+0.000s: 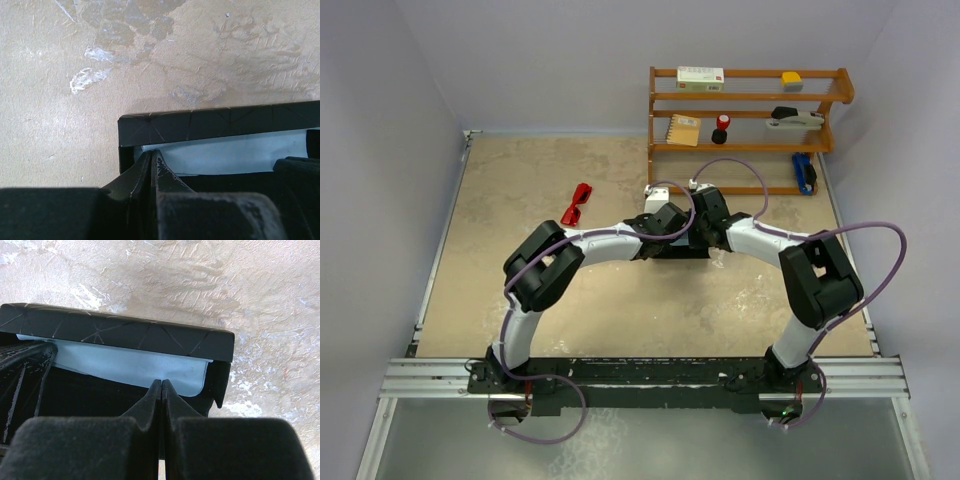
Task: Organize the sunglasses
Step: Place the glasses cleaning cloth in the sunglasses case, then adjust the sunglasses case at the center of the board.
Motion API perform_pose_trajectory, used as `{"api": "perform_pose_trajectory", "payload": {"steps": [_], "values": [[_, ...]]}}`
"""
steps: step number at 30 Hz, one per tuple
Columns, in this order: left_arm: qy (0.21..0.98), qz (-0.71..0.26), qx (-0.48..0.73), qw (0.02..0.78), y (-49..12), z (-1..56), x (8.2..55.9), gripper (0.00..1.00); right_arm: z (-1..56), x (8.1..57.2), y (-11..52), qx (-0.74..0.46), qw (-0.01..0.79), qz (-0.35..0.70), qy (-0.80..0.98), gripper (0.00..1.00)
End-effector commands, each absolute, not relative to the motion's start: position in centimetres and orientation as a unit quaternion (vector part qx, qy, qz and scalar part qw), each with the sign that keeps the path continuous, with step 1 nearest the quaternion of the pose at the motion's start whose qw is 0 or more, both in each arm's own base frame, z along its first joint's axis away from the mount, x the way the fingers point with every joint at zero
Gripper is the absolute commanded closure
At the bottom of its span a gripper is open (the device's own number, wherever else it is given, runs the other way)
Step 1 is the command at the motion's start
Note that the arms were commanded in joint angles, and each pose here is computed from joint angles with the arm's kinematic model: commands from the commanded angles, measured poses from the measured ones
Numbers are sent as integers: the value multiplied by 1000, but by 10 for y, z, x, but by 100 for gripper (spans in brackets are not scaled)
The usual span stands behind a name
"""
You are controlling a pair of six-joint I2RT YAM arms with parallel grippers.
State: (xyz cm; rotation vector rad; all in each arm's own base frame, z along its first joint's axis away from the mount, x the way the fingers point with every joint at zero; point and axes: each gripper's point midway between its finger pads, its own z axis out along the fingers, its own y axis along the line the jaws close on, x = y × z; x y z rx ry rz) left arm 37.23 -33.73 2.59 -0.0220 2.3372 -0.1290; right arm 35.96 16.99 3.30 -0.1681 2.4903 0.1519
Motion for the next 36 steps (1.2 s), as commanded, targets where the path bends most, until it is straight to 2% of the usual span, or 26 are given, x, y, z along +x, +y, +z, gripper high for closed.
{"api": "perform_pose_trajectory", "payload": {"steps": [1,15,22,29,36], "values": [[920,-47,-10,390,-335,35,373,100,55,365,177,-60,344,78,934,100],[885,-92,1,456,-336,159,392,100,85,361,174,-52,372,88,923,100],[890,-112,0,443,-331,139,418,100,92,342,163,-34,371,88,924,100],[896,-102,28,431,-345,109,434,100,68,310,145,-2,339,76,938,100],[900,-109,50,419,-356,91,440,100,50,303,135,23,322,52,945,100]]}}
